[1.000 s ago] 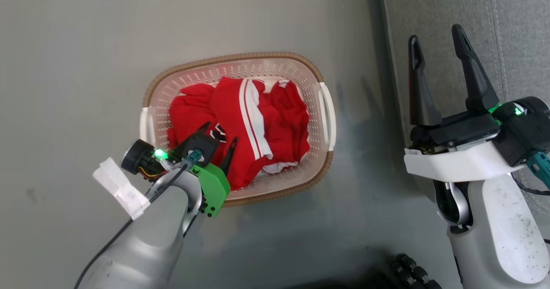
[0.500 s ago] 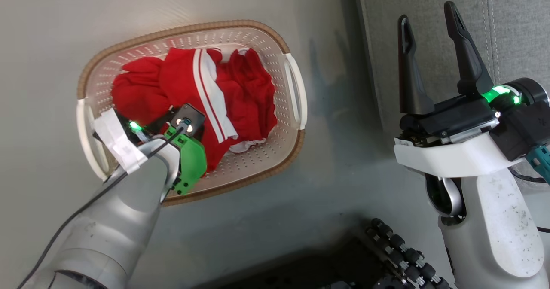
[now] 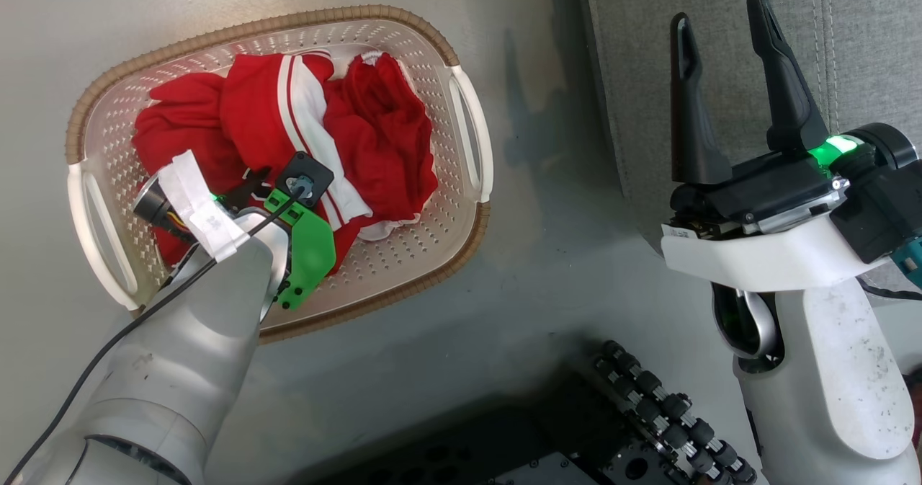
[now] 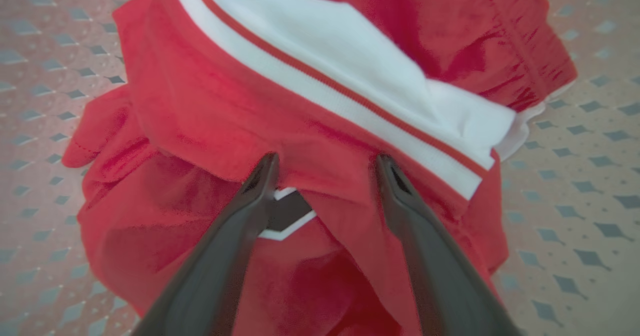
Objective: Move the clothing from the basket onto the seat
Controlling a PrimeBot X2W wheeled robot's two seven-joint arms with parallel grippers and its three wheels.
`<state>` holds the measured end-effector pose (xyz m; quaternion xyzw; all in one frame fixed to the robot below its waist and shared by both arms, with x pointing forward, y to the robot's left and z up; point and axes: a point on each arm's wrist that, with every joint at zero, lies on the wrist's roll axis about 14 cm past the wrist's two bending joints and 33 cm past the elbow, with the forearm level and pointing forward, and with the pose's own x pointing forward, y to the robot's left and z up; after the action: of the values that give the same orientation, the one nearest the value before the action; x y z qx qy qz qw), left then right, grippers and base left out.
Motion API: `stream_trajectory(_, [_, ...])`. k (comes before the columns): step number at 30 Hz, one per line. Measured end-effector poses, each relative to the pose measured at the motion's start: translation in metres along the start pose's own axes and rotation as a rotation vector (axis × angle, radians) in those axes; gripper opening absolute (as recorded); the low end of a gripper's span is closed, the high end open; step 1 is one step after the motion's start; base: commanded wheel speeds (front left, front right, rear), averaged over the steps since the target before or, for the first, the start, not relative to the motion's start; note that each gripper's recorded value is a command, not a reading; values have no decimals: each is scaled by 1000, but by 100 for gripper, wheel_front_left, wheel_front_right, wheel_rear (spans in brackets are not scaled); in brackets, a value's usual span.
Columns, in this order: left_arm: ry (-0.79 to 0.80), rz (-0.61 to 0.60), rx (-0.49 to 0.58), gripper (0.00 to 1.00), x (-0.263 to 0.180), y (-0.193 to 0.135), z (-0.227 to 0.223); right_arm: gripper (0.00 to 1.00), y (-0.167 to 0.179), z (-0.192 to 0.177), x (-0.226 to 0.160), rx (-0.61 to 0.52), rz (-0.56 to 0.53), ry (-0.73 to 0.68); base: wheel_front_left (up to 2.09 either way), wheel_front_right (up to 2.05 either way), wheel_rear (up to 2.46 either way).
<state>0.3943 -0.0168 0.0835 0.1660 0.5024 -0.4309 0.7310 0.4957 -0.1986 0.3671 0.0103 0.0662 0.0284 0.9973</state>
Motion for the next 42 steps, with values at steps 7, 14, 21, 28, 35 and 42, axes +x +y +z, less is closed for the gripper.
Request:
stream_trajectory(7, [-55,-67,-35,100,8,-16,9,100,-1,-10,1,3,-3,21,0,0,0])
stream_trajectory(14, [-16,-93,7,100,16,-21,4,100,-1,-18,4,0,1,34,0,0,0])
stream_trajectory(21, [43,-70,57,100,22,-14,-18,100,2,-29,7,-4,12,53,0,0,0])
stream_trajectory(28, [9,5,99,0,23,4,-13,100,5,-36,9,3,19,62,0,0,0])
stream_trajectory(35, [-67,53,102,0,15,14,7,100,4,-27,9,8,15,46,0,0,0])
stream_trajectory(42, [-176,71,69,0,-10,5,35,100,2,-2,2,5,3,3,0,0,0])
